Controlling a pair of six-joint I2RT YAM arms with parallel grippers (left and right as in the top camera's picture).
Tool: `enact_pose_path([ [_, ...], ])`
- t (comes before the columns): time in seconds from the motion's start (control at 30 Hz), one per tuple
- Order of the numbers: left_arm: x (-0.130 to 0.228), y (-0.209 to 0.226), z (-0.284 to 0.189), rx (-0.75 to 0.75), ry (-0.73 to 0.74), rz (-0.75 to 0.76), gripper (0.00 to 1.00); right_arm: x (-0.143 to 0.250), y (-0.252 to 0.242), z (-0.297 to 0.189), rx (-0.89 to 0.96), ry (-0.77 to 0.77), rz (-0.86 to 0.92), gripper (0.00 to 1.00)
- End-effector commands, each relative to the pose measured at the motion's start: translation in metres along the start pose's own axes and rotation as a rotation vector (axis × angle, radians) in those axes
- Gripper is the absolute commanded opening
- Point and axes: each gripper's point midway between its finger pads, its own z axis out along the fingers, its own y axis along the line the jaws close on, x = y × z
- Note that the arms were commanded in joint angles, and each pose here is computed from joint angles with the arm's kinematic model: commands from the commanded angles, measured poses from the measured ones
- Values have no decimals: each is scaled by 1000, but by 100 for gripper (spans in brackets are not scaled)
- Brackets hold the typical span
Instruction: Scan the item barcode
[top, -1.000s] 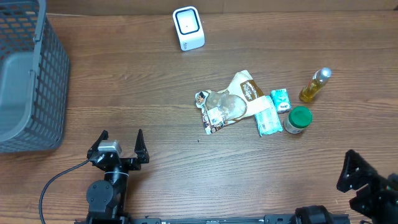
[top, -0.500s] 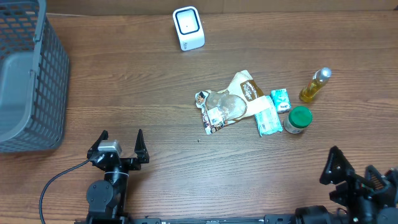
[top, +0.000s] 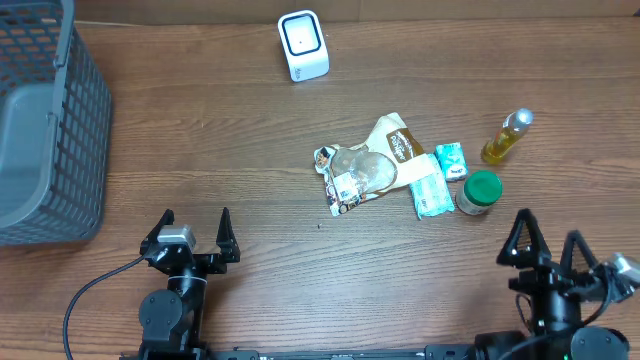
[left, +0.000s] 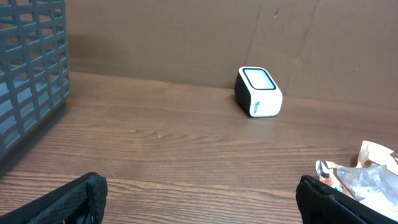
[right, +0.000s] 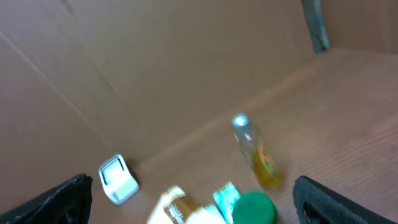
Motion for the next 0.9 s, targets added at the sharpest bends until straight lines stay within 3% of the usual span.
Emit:
enact_pose_path([
  [0.0, -2, 3, 0, -13, -12, 18, 100, -8, 7, 6, -40, -71, 23, 100],
  [0.2, -2, 3, 0, -13, -12, 18, 99, -42, 32, 11, -190, -289, 90, 100],
  [0.5, -2, 3, 0, -13, -12, 18, 100, -47, 42, 12, -340, -473, 140, 100],
  [0.87, -2, 3, 0, -13, -12, 18, 100, 1, 32, 31, -391, -426, 6, 100],
])
